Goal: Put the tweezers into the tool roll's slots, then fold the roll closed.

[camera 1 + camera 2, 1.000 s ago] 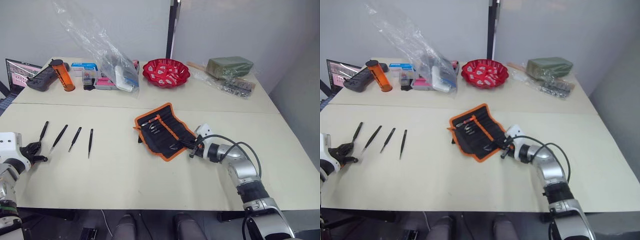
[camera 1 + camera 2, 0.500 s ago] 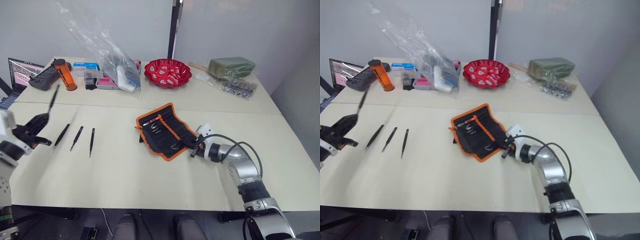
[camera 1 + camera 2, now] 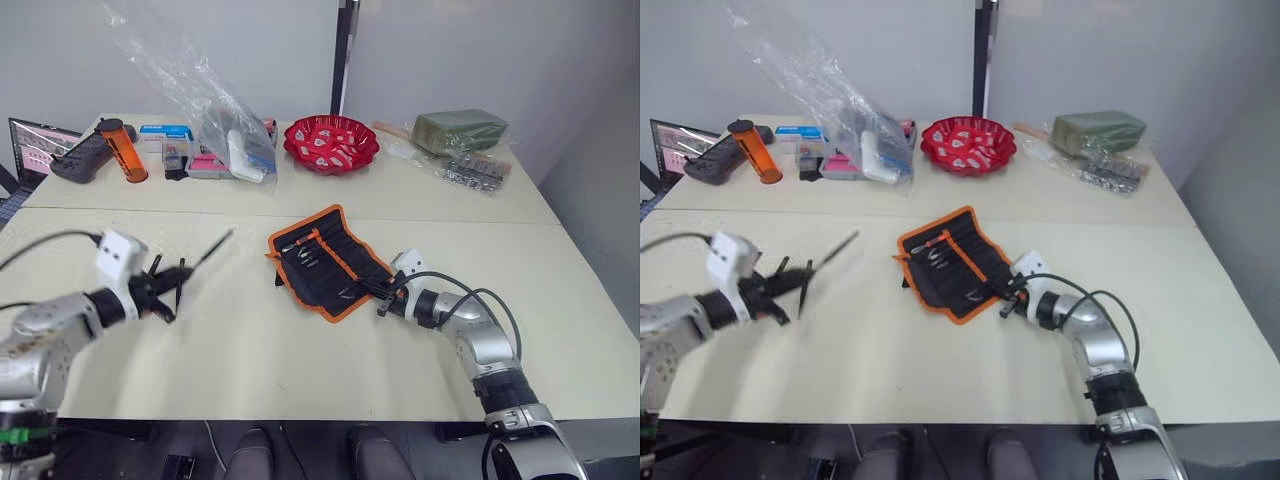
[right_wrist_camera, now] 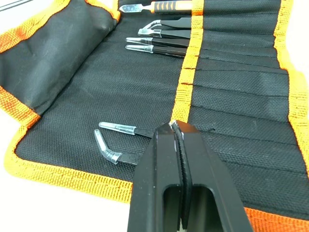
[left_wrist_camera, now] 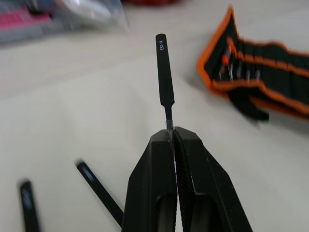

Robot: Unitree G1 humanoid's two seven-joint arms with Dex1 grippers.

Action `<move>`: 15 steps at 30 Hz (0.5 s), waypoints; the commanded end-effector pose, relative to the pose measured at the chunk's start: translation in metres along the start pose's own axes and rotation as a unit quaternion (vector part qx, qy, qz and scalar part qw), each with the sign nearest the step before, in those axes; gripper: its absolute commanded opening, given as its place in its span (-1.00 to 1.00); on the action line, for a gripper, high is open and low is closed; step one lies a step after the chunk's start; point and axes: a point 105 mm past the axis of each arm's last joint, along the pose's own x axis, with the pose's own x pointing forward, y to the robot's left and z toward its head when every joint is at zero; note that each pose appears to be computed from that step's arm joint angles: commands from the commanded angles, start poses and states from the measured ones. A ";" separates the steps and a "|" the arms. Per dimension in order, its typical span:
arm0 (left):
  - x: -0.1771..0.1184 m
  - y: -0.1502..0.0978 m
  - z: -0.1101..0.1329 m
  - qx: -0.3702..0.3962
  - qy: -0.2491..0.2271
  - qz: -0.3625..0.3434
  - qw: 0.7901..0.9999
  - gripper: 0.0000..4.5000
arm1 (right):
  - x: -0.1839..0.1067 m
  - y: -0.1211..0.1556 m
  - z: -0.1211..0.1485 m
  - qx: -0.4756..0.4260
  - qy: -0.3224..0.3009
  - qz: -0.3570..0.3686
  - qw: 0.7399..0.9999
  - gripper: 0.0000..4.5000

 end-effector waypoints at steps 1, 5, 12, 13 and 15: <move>-0.005 -0.015 0.004 0.022 -0.001 0.002 1.000 -0.99 | 0.003 0.000 -0.018 0.021 0.035 -0.009 0.999 -1.00; -0.013 -0.028 -0.020 0.034 0.044 0.012 0.998 -0.99 | 0.011 0.000 -0.011 0.020 0.029 -0.003 0.999 -1.00; -0.017 -0.037 -0.033 0.025 0.059 0.016 0.998 -0.70 | 0.018 0.001 -0.002 0.016 0.020 0.009 1.000 -1.00; -0.016 -0.038 -0.032 0.020 0.054 0.011 0.998 -0.62 | 0.019 0.000 -0.001 0.015 0.020 0.010 1.000 -1.00; -0.014 -0.037 -0.032 0.025 0.055 0.007 0.998 -0.31 | 0.020 0.000 -0.001 0.014 0.020 0.011 1.000 -1.00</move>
